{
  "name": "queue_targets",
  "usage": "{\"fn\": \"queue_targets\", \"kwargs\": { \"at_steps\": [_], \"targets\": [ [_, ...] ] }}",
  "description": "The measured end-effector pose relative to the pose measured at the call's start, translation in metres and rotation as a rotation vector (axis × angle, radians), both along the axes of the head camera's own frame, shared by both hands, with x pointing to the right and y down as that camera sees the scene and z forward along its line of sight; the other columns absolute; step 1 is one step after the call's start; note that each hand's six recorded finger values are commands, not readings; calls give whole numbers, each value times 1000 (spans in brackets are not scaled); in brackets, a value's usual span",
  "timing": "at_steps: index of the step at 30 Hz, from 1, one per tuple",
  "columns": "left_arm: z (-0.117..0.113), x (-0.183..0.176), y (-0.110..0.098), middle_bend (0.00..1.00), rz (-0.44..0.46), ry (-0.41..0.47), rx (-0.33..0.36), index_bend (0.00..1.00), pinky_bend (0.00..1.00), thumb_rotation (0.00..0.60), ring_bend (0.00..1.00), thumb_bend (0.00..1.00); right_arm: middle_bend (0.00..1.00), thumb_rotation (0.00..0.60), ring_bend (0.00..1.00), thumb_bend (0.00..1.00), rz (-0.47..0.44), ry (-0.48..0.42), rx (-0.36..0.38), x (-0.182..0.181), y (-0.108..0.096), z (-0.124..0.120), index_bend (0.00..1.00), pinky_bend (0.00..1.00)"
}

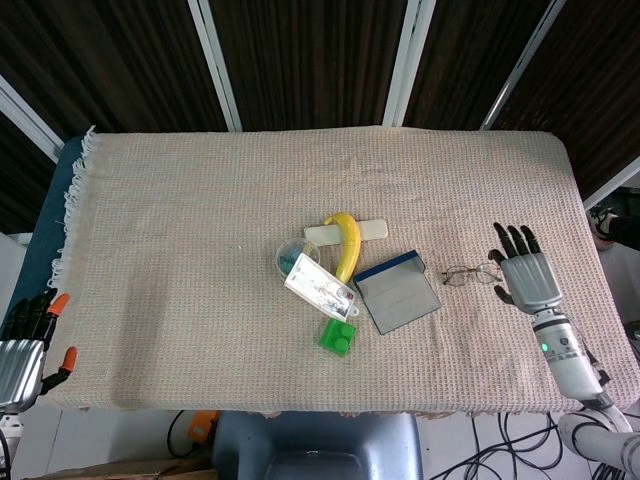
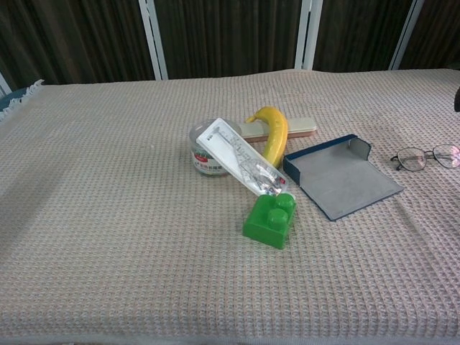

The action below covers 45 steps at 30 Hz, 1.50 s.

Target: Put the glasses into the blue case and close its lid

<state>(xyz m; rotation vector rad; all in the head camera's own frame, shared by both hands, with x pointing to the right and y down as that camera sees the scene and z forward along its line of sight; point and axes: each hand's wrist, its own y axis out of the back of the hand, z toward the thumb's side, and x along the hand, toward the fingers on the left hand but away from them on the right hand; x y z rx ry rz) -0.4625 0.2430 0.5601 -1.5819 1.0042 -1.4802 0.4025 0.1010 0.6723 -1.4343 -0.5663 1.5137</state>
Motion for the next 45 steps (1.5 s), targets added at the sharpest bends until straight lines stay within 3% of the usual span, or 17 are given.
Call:
{"fn": "queue_targets", "kwargs": {
  "at_steps": [9,18,45],
  "targets": [
    [1,-3,-2,0,-11,-4,-2,0,0,600,0,412,32,600,0,477,-34,66,-23,-4,-20,39,609,0],
    [1,-1,-1,0,-4,0,-6,0,0,600,0,410,32,600,0,479,-51,130,-88,-8,-21,68,605,0],
    [1,-3,-1,0,-9,-2,-7,0,0,600,0,411,69,600,0,528,-51,138,-148,-16,-21,89,681,0]
  ]
}}
